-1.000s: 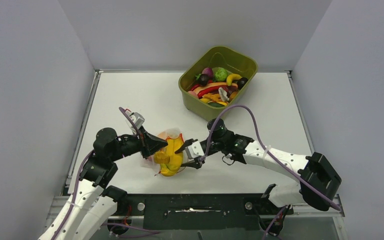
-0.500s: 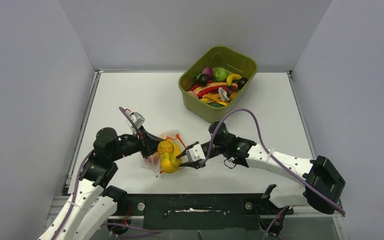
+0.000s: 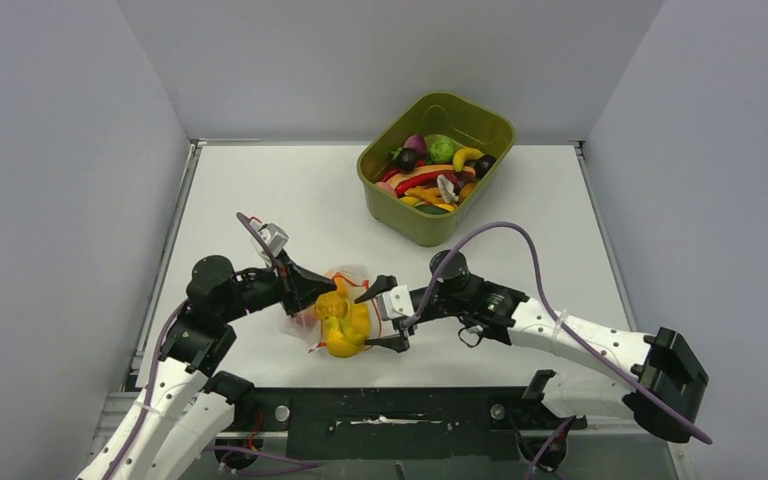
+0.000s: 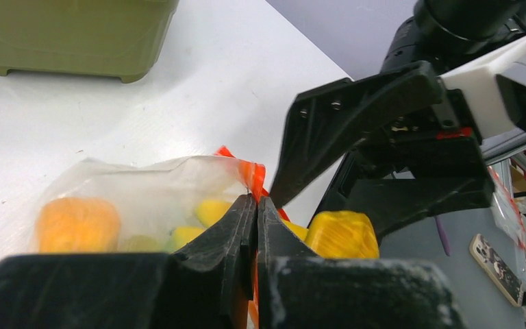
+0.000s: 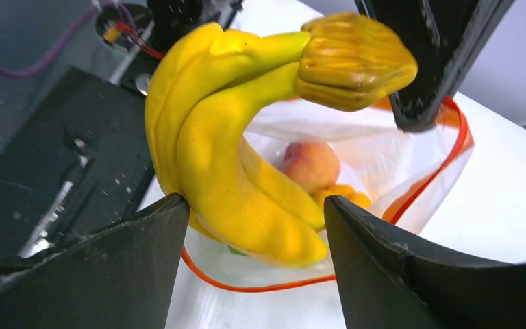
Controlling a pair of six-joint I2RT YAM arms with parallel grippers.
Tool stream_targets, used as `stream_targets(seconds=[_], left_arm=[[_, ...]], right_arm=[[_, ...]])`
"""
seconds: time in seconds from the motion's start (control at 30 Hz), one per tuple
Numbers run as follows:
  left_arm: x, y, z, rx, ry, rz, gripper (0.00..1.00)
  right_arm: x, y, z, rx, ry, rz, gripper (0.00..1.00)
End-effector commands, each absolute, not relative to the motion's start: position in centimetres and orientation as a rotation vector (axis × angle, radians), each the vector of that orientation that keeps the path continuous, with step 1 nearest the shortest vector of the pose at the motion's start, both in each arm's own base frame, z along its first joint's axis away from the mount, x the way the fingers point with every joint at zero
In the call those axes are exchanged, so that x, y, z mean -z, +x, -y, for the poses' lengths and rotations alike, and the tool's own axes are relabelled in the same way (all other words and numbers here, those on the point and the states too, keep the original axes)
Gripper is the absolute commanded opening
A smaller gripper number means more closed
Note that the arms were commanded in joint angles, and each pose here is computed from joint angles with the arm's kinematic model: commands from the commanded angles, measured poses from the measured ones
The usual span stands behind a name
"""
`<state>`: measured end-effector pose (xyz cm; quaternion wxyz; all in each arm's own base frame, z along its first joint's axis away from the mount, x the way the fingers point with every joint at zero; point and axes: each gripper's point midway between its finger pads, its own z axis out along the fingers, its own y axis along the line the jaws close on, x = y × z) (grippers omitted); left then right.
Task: Place the food in the zip-top bag and seal the zipper
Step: Place the fake fruit in the zipper food storage bag, then adjust the zipper food storage bag at the center of the board.
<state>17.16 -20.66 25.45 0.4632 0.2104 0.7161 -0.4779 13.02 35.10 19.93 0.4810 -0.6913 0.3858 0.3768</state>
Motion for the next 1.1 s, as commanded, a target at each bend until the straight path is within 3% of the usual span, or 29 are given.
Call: stream_targets(seconds=[0.0,0.37,0.6,0.87,1.07], left_arm=[[-28.1,17.6,20.9,1.178,0.518,-1.650,0.00],[-28.4,18.4,20.8,1.180,0.454,-1.643,0.00],[-28.9,19.5,20.3,1.129,0.403,-1.643,0.00],[-29.8,20.6,19.9,1.095,0.345,-1.618,0.00],[-30.2,20.9,19.8,1.091,0.317,-1.607,0.00]], right_arm=[[-24.2,11.7,-35.4,-1.018,-1.552,-0.961,0.73],[-23.6,14.2,-35.0,-0.996,-1.356,-1.313,0.71],[-25.5,16.6,-34.4,-1.059,-0.906,-1.746,0.62],[-22.8,14.6,-33.4,-1.073,-0.749,-1.950,0.68],[-20.6,15.3,-33.2,-1.030,-0.575,-2.139,0.56]])
